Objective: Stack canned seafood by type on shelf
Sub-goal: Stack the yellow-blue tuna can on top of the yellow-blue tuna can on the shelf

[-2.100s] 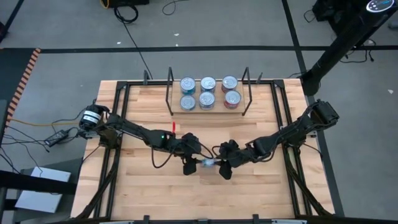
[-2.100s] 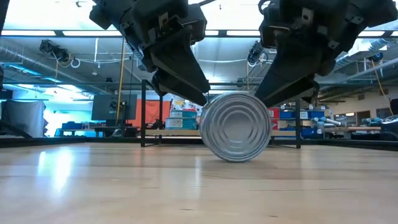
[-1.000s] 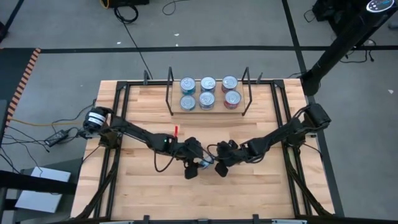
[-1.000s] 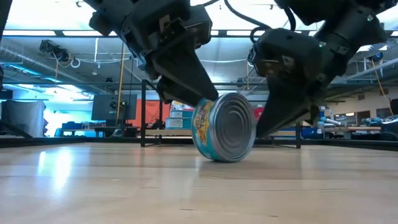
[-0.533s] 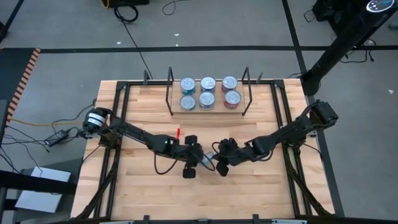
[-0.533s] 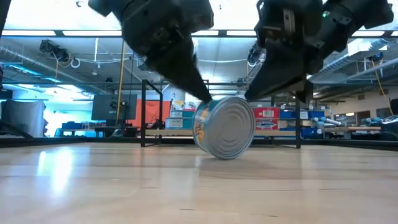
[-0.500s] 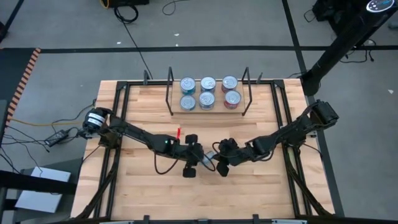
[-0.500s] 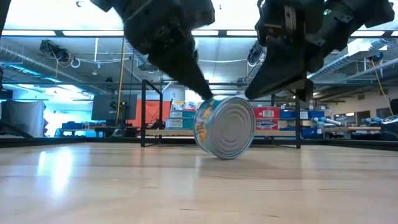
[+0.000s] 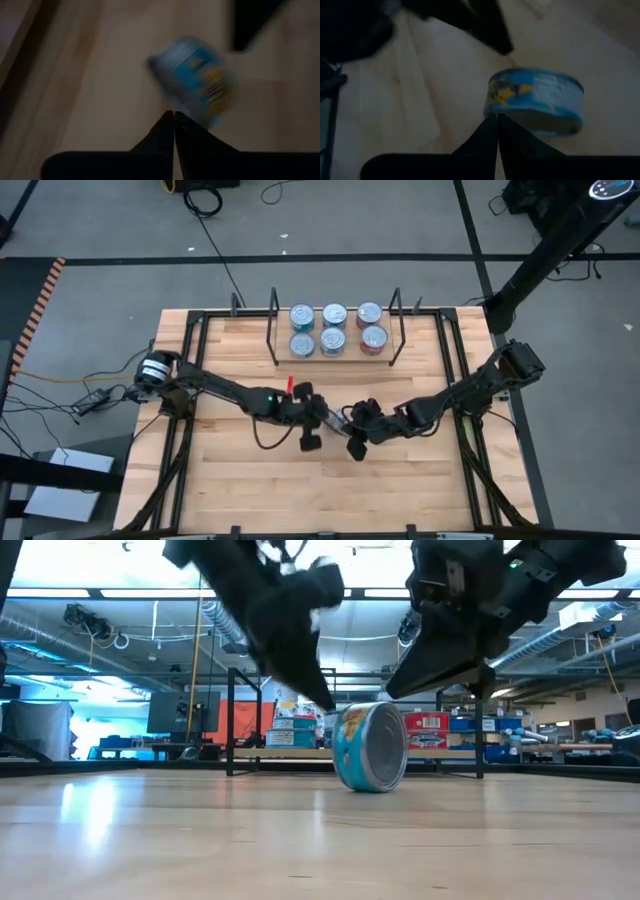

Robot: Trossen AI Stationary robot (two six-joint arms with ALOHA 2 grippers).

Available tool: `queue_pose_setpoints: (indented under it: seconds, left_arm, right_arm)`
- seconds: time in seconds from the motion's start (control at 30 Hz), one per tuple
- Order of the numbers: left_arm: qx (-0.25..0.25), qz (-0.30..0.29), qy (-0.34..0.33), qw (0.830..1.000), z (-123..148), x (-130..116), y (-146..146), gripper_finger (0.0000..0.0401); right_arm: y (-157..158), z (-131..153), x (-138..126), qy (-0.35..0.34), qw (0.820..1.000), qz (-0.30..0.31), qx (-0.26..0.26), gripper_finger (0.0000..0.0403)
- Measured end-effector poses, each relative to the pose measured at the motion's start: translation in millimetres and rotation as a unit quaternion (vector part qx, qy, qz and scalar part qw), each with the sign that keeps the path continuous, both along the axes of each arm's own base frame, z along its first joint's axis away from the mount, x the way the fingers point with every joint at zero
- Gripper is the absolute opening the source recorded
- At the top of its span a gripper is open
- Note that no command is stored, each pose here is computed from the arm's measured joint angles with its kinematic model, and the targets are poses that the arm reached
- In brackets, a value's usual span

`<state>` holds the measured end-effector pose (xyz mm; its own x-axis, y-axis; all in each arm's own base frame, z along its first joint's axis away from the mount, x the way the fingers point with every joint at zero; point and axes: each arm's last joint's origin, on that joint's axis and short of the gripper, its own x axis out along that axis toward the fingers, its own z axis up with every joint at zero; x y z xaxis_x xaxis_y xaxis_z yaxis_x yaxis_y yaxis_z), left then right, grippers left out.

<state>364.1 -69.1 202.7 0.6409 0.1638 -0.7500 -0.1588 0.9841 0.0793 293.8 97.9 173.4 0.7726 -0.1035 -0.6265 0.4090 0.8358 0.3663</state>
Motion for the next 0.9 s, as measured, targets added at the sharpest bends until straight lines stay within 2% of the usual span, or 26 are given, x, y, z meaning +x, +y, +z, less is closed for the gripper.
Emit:
queue_pose_setpoints:
  seconds: [0.1,0.23,0.33,0.5,0.67,0.8,0.9]
  left_arm:
    - [-0.030,0.031,-0.023,0.999,-15,-2,12,0.0005]
    - [-0.108,0.014,-0.073,0.991,-32,-5,19,0.0004]
    - [-0.136,-0.011,-0.115,0.984,-33,-4,17,0.0003]
    - [-0.135,-0.031,-0.108,0.984,-32,-4,14,0.0002]
    - [-0.126,-0.015,-0.119,0.985,-29,-2,16,0.0002]
    - [-0.124,-0.010,-0.127,0.984,-28,-1,18,0.0001]
    - [-0.123,-0.008,-0.122,0.985,-29,-1,19,0.0001]
  right_arm:
    - [-8,0,3,0.000,1.000,-0.006,-0.009,0.0022]
    - [-15,1,5,-0.003,0.999,-0.026,-0.023,0.0014]
    - [-16,-1,3,0.003,0.998,-0.055,-0.025,0.0010]
    - [-17,-4,-4,0.032,0.995,-0.097,-0.011,0.0014]
    - [-10,-16,-13,0.081,0.994,-0.079,-0.008,0.0015]
    - [-10,-15,-19,0.099,0.988,-0.118,0.015,0.0012]
    - [-9,-21,-23,0.121,0.986,-0.118,0.009,0.0012]
